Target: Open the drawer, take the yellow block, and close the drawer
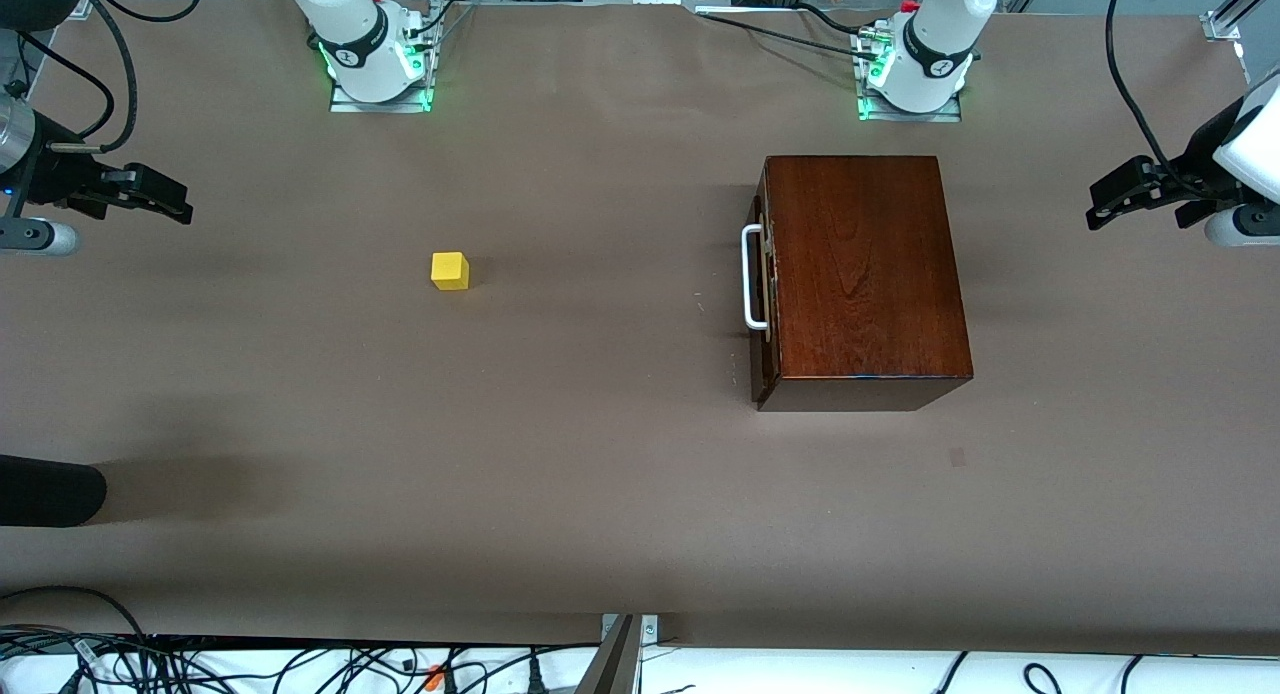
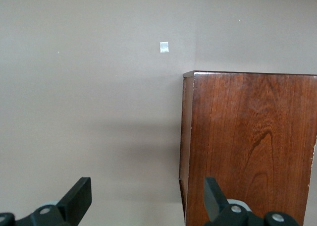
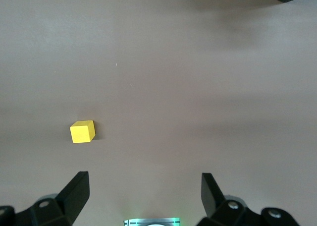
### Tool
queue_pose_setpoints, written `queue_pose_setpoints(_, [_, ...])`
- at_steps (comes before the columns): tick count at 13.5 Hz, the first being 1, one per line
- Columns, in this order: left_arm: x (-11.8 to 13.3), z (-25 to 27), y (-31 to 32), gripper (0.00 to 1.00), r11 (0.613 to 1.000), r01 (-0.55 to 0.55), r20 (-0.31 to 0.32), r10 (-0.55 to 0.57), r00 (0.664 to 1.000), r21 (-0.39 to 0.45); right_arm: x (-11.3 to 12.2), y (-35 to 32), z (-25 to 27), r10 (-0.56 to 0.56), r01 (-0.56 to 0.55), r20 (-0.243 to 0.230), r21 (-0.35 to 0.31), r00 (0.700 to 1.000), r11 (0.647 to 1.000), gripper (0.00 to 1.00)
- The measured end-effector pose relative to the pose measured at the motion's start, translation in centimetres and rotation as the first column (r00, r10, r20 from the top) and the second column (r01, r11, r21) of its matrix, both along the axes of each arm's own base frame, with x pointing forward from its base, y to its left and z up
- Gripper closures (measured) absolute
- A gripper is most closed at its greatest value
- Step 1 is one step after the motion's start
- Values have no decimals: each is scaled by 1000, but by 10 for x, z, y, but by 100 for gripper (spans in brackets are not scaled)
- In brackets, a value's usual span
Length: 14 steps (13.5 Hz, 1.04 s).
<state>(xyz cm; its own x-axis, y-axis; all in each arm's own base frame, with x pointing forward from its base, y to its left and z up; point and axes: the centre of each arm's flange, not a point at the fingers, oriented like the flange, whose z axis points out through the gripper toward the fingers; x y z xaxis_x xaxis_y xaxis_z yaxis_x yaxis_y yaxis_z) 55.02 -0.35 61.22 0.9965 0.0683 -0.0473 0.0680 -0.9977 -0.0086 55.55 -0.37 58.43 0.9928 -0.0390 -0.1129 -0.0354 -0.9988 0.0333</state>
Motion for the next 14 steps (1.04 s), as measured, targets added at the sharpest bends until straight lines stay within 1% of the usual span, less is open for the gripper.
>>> queue_pose_setpoints(4, [-1, -2, 0, 0, 1000, -20, -9, 20, 1000, 1, 0, 0, 3, -1, 1, 6, 1, 1000, 1000, 0])
queue_pose_setpoints(8, [-1, -2, 0, 0, 1000, -20, -11, 20, 1000, 1, 2, -5, 14, -11, 11, 31, 3, 999, 1000, 0])
queue_pose_setpoints(14, [-2, -2, -8, 0, 1000, -10, -14, 10, 1000, 1, 2, -5, 14, -12, 12, 31, 3, 999, 1000, 0])
